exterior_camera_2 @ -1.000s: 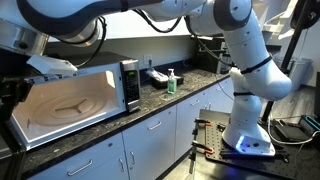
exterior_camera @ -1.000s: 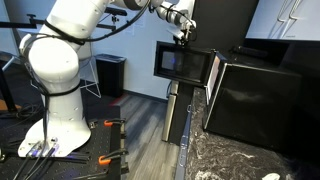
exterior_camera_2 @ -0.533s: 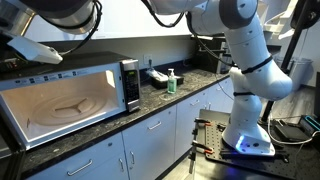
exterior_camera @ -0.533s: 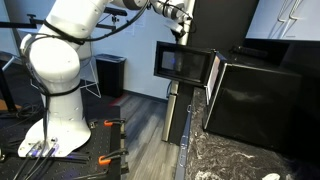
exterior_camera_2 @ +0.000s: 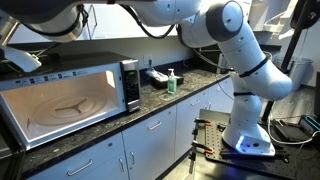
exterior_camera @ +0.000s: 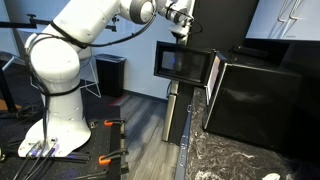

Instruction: Close the microwave door

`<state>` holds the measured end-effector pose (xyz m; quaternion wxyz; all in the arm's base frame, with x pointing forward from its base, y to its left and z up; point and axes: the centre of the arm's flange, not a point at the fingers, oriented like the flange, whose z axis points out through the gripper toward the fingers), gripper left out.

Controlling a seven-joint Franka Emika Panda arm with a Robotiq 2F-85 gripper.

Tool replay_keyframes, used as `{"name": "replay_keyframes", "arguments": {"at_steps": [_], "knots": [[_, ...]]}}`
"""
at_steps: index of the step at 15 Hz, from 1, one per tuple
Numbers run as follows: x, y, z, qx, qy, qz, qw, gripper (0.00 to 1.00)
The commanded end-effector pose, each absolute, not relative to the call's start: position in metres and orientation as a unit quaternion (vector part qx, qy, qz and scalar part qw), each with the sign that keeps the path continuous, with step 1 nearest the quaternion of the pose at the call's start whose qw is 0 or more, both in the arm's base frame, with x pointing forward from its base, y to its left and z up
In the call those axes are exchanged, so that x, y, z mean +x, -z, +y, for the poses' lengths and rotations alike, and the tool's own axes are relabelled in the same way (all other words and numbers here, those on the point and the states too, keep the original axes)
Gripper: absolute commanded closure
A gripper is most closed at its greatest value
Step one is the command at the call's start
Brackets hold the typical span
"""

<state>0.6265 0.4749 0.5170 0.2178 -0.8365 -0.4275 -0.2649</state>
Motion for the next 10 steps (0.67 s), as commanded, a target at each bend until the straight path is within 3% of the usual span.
{"name": "replay_keyframes", "arguments": {"at_steps": [1,10], "knots": [[0.663,-0.516,0.494,-0.808,0.258,-0.474,0.238,1.0],[0.643,-0.516,0.509,-0.808,0.232,-0.489,0.233,1.0]]}}
